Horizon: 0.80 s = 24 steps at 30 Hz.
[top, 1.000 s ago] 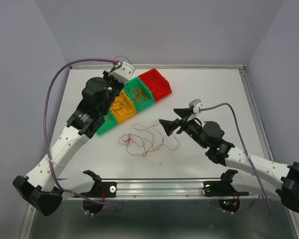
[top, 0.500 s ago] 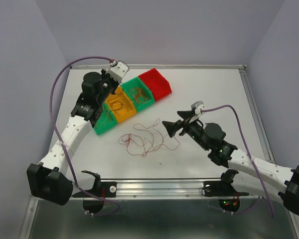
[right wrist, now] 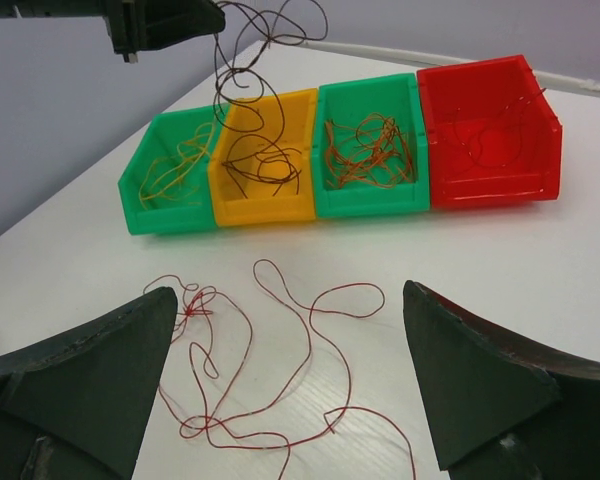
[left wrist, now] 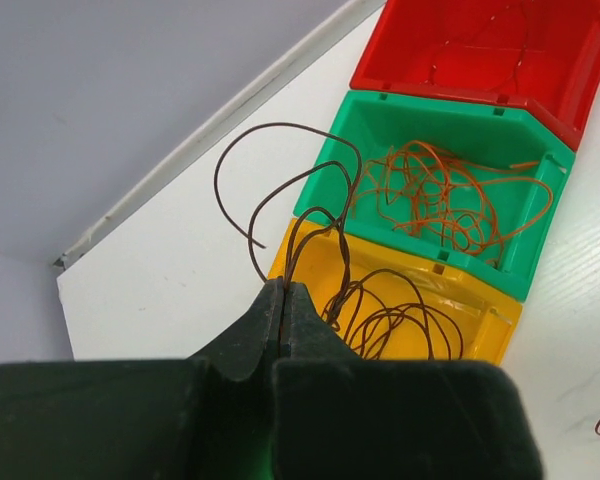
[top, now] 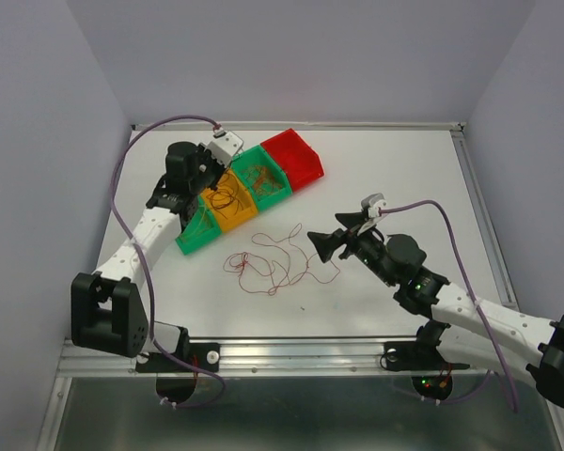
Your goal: Untangle the cables
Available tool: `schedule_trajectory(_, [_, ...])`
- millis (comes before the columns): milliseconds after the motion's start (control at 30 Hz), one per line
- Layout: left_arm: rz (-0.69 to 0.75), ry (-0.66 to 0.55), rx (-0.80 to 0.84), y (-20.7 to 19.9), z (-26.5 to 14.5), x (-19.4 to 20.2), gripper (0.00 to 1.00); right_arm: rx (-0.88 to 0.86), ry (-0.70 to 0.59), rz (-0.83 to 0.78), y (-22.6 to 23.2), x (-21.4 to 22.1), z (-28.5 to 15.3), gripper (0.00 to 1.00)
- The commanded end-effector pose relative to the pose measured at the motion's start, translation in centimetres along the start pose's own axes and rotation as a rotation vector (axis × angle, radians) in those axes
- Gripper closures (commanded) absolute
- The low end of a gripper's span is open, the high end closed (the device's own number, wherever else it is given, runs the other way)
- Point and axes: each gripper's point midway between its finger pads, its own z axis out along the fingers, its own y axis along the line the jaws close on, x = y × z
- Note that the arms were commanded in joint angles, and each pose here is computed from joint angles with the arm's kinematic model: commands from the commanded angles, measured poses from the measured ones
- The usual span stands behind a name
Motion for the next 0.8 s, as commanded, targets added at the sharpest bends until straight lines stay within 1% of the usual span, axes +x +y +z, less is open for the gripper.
schedule_trajectory(0, [0.065, 0.072, 0.098, -1.4, 0.9, 1.8, 1.0, -0.005, -0.022, 0.013, 0.1, -0.3, -0.4, 0.01])
schedule_trajectory(67, [0.08, 0.149, 0.139, -2.0, 1.0, 3.4, 1.0, -0.004, -0.016, 0.012, 0.0, -0.2, -0.5, 0.01])
schedule_trajectory(133, [0.105, 0.266, 0.194, -2.8, 1.0, 6.1, 1.0, 0.0, -0.019, 0.012, -0.1, -0.3, -0.6, 0.01])
schedule_trajectory(233, [0.123, 0.371, 0.26, -3.9, 0.7, 8.8, 1.0, -0.001, -0.017, 0.012, 0.0, -0.3, -0.6, 0.01])
schedule_trajectory(400, [0.122, 0.411, 0.317, -4.6, 1.9, 9.7, 1.0, -0.005, -0.008, 0.01, 0.1, -0.2, -0.3, 0.01])
schedule_trajectory(433, [0.112, 0.475, 0.354, -5.4, 2.2, 11.4, 1.0, -0.009, -0.006, 0.012, 0.2, -0.1, -0.3, 0.01])
schedule_trajectory(467, [0.117, 0.483, 0.357, -5.0, 2.8, 11.1, 1.0, -0.012, -0.002, 0.014, 0.2, 0.0, -0.3, 0.01])
schedule_trajectory(567, [0.08, 0.569, 0.398, -5.7, 4.5, 13.1, 1.0, -0.006, 0.003, 0.015, 0.1, 0.3, -0.4, 0.01])
schedule_trajectory(767, [0.054, 0.632, 0.361, -5.5, 7.5, 15.2, 1.0, -0.005, 0.007, 0.017, 0.0, 0.5, -0.4, 0.01])
